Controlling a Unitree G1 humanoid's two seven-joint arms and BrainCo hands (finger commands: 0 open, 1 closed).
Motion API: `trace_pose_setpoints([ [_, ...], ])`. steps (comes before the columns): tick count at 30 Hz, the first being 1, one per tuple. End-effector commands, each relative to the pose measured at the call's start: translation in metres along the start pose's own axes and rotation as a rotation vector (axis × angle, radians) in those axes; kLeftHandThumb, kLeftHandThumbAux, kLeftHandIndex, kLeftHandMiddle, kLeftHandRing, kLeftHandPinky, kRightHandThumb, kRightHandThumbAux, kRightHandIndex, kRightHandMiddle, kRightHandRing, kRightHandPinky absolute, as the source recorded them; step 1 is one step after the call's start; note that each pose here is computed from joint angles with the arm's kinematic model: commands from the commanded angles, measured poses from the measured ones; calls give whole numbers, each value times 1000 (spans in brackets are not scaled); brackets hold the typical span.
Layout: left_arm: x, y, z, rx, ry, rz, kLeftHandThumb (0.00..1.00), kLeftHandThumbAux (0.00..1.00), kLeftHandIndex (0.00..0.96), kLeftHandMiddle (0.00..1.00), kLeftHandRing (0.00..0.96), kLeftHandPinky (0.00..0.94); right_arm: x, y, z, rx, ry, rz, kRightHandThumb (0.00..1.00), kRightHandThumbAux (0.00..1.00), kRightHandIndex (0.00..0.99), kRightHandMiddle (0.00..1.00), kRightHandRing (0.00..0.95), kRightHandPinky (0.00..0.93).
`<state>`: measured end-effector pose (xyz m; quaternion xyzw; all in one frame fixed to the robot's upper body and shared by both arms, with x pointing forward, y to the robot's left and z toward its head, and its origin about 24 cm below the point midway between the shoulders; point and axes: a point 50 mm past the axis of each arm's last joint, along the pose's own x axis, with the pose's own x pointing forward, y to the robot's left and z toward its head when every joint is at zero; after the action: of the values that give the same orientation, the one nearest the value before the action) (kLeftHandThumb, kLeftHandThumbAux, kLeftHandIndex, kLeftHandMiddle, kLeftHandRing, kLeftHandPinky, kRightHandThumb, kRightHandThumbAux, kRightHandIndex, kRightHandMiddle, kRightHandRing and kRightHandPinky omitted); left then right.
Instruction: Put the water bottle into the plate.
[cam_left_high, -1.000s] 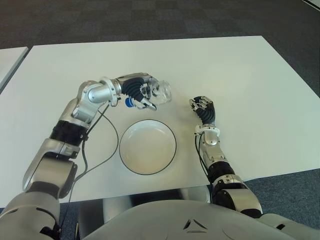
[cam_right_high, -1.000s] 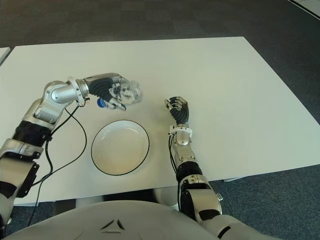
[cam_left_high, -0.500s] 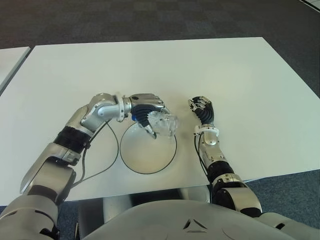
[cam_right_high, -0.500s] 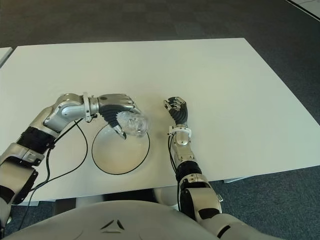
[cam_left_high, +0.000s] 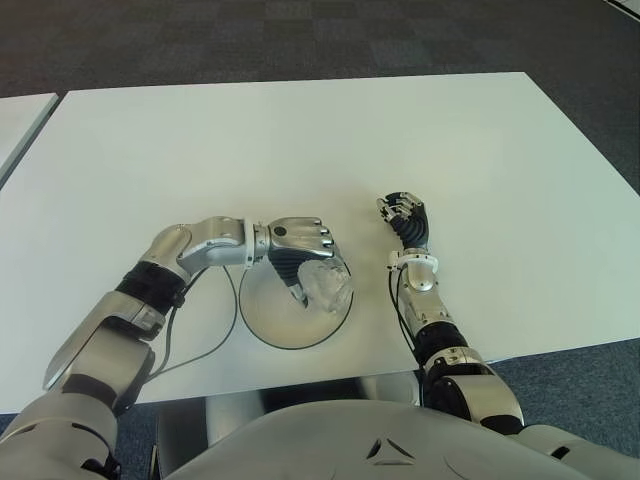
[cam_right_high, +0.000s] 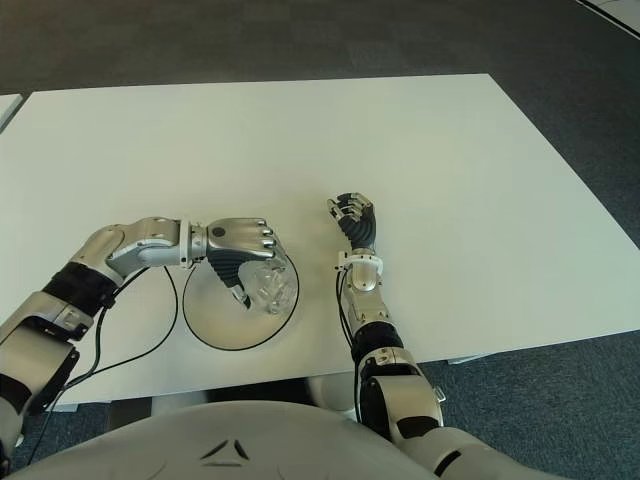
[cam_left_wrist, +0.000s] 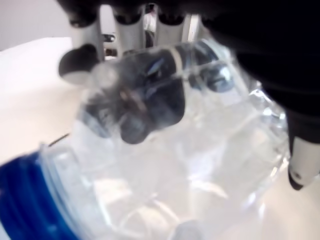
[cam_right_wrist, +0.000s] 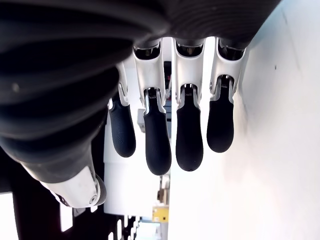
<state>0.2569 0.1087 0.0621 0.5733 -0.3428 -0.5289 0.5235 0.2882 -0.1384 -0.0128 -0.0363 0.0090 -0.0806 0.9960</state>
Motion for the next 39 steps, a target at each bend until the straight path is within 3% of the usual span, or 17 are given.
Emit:
trace_pose_setpoints([
  [1, -2, -7, 4, 80, 0, 11, 853, 668, 400, 547, 869, 881, -4, 0, -6, 3, 35, 4, 707, 731, 427, 557, 567, 539],
  [10, -1, -9, 1, 396, 23, -92, 854, 666, 403, 554, 868, 882, -4, 1, -5, -2, 41, 0, 707, 731, 427, 547, 561, 548],
  [18, -1, -11, 1, 499, 40, -98, 857, 663, 411, 567, 851, 863, -5, 1, -5, -3, 37, 5, 707, 731, 427, 548, 564, 542],
  [29, 1, -21, -1, 540, 48, -15, 849, 663, 406, 580, 709, 689, -4, 1, -5, 1, 38, 10, 706, 731, 427, 554, 567, 541],
  [33, 1, -19, -8, 560, 5, 51, 847, 663, 407, 572, 683, 671, -3, 1, -6, 3, 45, 5, 706, 731, 427, 550, 565, 540],
  [35, 1, -17, -8, 577, -11, 75, 839, 667, 405, 524, 572, 561, -3, 1, -6, 2, 48, 3, 707, 731, 427, 551, 566, 544],
  [38, 0, -16, -9, 583, -24, 73, 835, 669, 404, 502, 520, 509, -3, 1, -6, 0, 45, 3, 707, 731, 427, 551, 566, 546],
  [39, 0, -15, -9, 583, -27, 58, 756, 658, 355, 438, 449, 448, -3, 1, -5, -1, 43, 3, 707, 731, 427, 550, 566, 546],
])
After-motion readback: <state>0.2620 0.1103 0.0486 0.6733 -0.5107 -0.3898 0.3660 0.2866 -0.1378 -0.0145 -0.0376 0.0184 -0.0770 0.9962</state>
